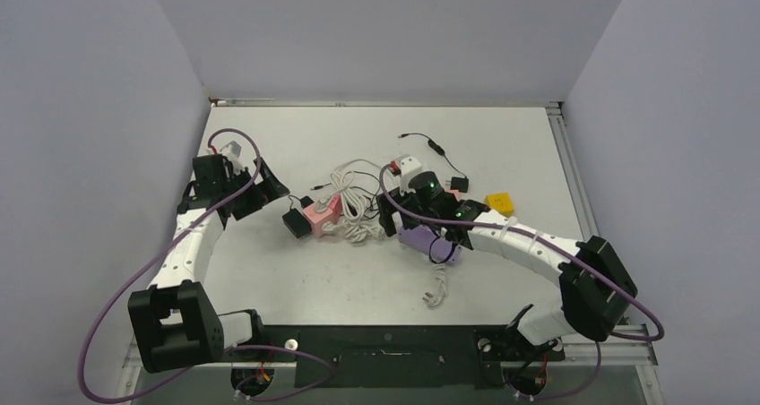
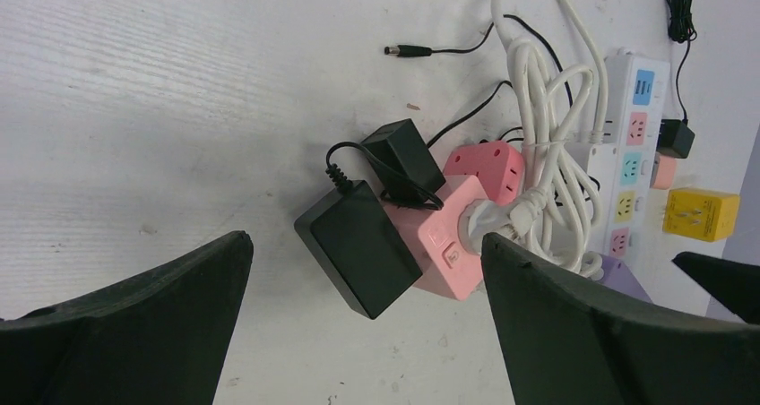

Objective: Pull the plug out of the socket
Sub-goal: Move the socket to the center of the board.

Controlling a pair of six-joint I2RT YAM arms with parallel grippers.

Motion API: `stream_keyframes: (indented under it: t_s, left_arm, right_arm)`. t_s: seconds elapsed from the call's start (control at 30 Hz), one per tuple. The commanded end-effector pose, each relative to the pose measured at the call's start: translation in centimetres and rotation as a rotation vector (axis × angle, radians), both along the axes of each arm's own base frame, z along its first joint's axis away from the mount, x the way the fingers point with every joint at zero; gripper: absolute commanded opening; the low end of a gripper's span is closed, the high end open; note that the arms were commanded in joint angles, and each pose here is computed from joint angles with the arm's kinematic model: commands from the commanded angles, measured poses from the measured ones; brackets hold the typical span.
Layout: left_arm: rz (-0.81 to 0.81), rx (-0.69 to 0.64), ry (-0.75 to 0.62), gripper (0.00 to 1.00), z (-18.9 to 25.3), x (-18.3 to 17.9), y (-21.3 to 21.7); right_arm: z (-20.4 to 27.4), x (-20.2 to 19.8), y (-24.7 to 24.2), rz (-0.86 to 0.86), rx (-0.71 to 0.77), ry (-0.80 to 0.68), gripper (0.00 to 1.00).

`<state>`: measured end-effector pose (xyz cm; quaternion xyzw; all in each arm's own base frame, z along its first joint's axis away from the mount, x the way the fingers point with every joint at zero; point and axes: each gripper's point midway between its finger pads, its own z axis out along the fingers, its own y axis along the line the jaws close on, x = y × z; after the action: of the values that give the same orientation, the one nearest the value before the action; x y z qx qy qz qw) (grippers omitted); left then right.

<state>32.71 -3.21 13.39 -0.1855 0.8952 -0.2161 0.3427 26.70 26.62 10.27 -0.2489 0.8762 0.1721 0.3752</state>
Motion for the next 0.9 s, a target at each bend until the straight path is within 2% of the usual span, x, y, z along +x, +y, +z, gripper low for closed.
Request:
stream_keyframes:
  t_s: [0.0, 0.1, 0.27, 0.47, 0.57, 0.7, 0.87]
  left_arm:
    - [0.009, -0.019, -0.073, 0.97, 2.1, 0.7, 0.4]
    - [0.005, -0.047, -0.067, 0.97, 1.9, 0.8, 0.3]
    - [-0.005, -0.054, -0.049, 0.97, 1.3, 0.8, 0.1]
    - [0.009, -0.016, -0.031, 0.98, 1.0, 0.6, 0.7]
    - [0.007, -0.024, -0.038, 0.98, 1.1, 0.6, 0.6]
    - [0.004, -0.028, -0.033, 0.98, 1.1, 0.7, 0.5]
    - [0.013, -0.017, -0.046, 0.98, 1.4, 0.6, 0.7]
  right_arm:
    - [6.0, 4.2, 5.0, 0.076, 0.183, -0.112, 0.92]
    - [6.0, 6.4, 7.2, 0.08, 0.208, -0.091, 0.89]
    - [4.5, 9.3, 10.0, 0.085, 0.245, -0.023, 0.79]
    - [1.5, 9.2, 11.9, 0.129, 0.258, 0.085, 0.65]
    - [0.3, 8.4, 11.8, 0.128, 0.261, 0.133, 0.52]
    - [0.0, 7.0, 11.1, 0.086, 0.295, 0.174, 0.22]
    - [0.2, 4.2, 9.4, -0.066, 0.337, 0.192, 0.09]
